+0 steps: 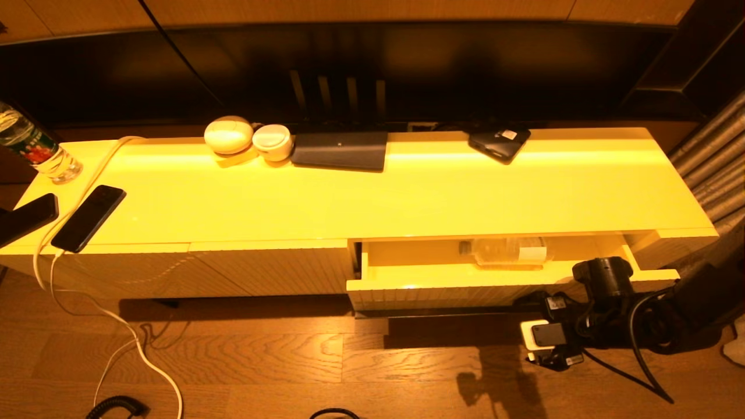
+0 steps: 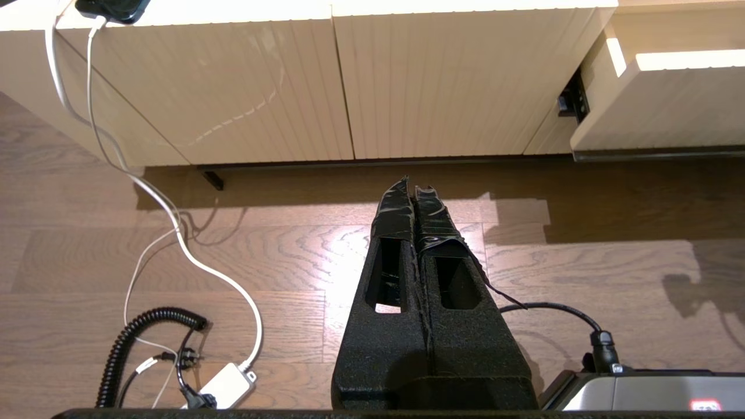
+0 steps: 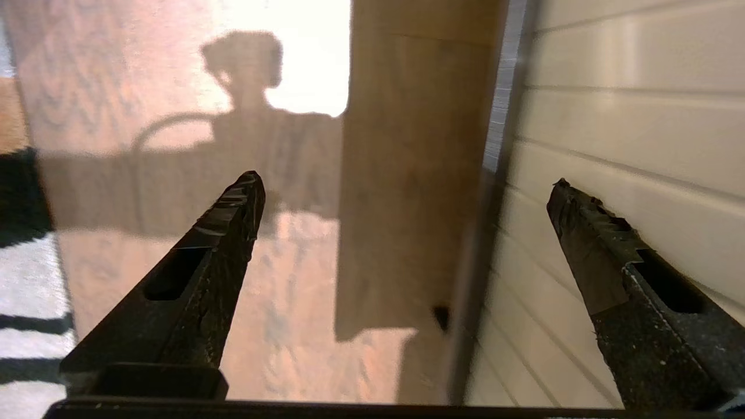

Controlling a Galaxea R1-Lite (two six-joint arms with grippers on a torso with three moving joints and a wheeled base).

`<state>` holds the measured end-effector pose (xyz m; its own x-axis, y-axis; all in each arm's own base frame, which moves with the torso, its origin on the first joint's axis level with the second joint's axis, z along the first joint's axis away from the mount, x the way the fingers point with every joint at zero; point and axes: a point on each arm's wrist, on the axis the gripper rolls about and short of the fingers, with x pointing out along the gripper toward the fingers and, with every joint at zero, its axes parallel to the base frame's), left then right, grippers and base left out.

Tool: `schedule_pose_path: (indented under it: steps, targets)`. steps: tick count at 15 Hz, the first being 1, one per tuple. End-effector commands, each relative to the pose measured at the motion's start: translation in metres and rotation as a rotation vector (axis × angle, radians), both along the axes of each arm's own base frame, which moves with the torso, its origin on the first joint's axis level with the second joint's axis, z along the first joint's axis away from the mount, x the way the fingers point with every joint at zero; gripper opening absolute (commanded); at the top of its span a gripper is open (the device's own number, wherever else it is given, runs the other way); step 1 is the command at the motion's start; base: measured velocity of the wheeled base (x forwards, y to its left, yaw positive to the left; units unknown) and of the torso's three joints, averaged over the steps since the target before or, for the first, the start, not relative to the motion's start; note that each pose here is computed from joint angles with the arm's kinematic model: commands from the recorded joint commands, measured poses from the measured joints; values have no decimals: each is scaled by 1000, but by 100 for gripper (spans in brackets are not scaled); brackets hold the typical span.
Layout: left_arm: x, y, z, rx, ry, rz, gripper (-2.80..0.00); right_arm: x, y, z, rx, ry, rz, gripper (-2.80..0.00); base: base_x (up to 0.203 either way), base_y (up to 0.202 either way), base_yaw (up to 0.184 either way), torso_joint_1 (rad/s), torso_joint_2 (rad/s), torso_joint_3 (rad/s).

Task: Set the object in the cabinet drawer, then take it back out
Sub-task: Open the drawer

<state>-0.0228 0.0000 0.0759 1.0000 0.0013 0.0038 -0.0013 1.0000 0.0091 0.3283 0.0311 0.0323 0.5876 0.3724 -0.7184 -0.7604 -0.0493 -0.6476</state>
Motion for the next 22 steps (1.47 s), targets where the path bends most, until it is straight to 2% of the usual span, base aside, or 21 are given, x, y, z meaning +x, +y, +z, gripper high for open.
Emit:
schedule_pose_path:
  steps: [1, 2, 3, 4, 6, 8, 10, 13, 16, 18, 20, 22]
  targets:
    - [0, 0, -1, 0, 2, 0, -280, -12, -4, 51, 4, -112, -2, 0, 0, 0, 0, 0, 0, 0]
    - [0, 0, 0, 0, 1, 0, -280, -22, -6, 67, 4, -113, -8, 0, 0, 0, 0, 0, 0, 0]
    - [0, 0, 0, 0, 1, 0, -280, -34, -8, 83, 6, -108, -15, -242, 0, 0, 0, 0, 0, 0]
    - [0, 0, -1, 0, 2, -1, -280, -47, -10, 97, 12, -93, -28, -280, 0, 0, 0, 0, 0, 0]
    - [0, 0, 0, 0, 1, -1, -280, -78, -12, 123, 75, -12, -108, -280, 0, 0, 0, 0, 0, 0]
    - [0, 0, -1, 0, 2, 0, -280, -102, -13, 139, 223, 167, -306, -280, 0, 0, 0, 0, 0, 0]
    - [0, 0, 0, 0, 1, -1, -280, -115, -11, 156, 349, 301, -477, -280, 0, 0, 0, 0, 0, 0]
    - [0, 0, 0, 0, 1, 0, -280, -114, -3, 174, 514, 469, -707, -280, 0, 0, 0, 0, 0, 0]
    - [0, 0, -1, 0, 2, 0, -280, -89, 15, 172, 644, 627, -920, -280, 0, 0, 0, 0, 0, 0]
    - [0, 0, -1, 0, 2, 0, -280, -66, 31, 163, 666, 681, -1047, -280, 0, 0, 0, 0, 0, 0]
    - [0, 0, -1, 0, 2, 0, -280, -42, 46, 155, 695, 692, -1196, -280, 0, 0, 0, 0, 0, 0]
    - [0, 0, -1, 0, 2, 0, -280, -25, 59, 153, 746, 693, -1288, -280, 0, 0, 0, 0, 0, 0]
